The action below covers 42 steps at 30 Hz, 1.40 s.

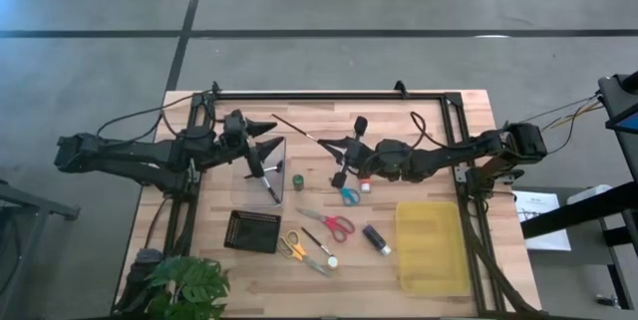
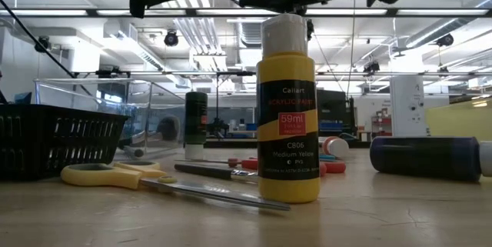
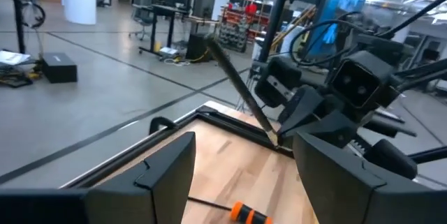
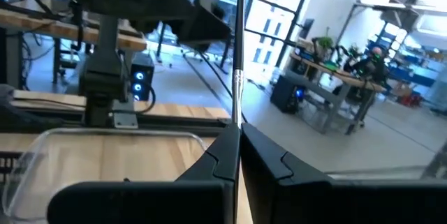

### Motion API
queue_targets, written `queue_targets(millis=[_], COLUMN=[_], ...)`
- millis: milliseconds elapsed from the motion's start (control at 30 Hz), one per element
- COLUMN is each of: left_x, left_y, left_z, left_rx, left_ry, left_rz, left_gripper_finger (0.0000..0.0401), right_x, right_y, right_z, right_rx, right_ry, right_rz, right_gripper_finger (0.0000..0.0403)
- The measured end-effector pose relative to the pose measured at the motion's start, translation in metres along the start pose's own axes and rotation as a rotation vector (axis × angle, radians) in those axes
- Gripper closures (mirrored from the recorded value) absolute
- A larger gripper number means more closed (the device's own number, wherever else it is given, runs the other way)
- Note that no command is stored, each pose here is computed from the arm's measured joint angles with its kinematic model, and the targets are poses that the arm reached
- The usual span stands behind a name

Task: Pick & Place Paint Supplies
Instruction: Put the eyeshadow brush into the transparent bin

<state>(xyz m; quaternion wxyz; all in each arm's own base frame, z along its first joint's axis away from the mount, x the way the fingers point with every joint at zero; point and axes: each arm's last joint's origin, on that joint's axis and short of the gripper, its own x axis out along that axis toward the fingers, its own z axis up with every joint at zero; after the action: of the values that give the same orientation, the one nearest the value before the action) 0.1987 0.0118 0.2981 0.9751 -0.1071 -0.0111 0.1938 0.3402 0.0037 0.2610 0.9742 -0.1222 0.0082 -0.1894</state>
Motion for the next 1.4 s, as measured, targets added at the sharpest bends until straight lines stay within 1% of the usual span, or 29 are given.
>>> queue_targets(millis=[200,333,433,667,733,767,833,1100,1167,1400], left_x=[0.000,0.000,-0.001,-0.001,-0.001,-0.001,0.000,0.000,0.000,0.000], left_y=[0.000,0.000,0.000,-0.001,-0.001,-0.001,0.000,0.000,0.000,0.001], left_z=[0.000,-0.002,-0.001,0.000,0.000,-0.001,-0.002,-0.002,-0.003,-0.005], left_rx=[-0.017,-0.022,-0.025,-0.023,-0.015,-0.014,-0.015,0.002,-0.017,-0.013], left_ry=[-0.039,-0.071,-0.090,-0.094,-0.093,-0.089,-0.078,-0.073,-0.060,-0.048], left_rz=[-0.014,-0.054,-0.080,-0.093,-0.092,-0.091,-0.088,-0.098,-0.092,-0.077], left_gripper_finger=[0.0149,0.0149,0.0149,0.0150,0.0157,0.0166,0.0196,0.0371,0.0385,0.0385], right_x=[0.005,0.010,0.017,0.038,0.042,0.043,0.044,0.041,0.042,0.041], right_y=[0.000,0.002,0.005,0.017,0.019,0.019,0.019,0.016,0.015,0.016], right_z=[0.013,0.017,0.013,0.007,0.007,0.007,0.010,0.013,0.012,0.014], right_rx=[-0.011,-0.014,-0.029,-0.055,-0.064,-0.067,-0.067,-0.074,-0.076,-0.074], right_ry=[-0.023,-0.020,0.004,0.020,0.025,0.028,0.021,0.018,0.022,0.003], right_rz=[0.037,0.050,0.058,0.078,0.079,0.080,0.078,0.058,0.058,0.060], right_gripper_finger=[0.0395,0.0395,0.0395,0.0395,0.0395,0.0395,0.0395,0.0395,0.0395,0.0395])
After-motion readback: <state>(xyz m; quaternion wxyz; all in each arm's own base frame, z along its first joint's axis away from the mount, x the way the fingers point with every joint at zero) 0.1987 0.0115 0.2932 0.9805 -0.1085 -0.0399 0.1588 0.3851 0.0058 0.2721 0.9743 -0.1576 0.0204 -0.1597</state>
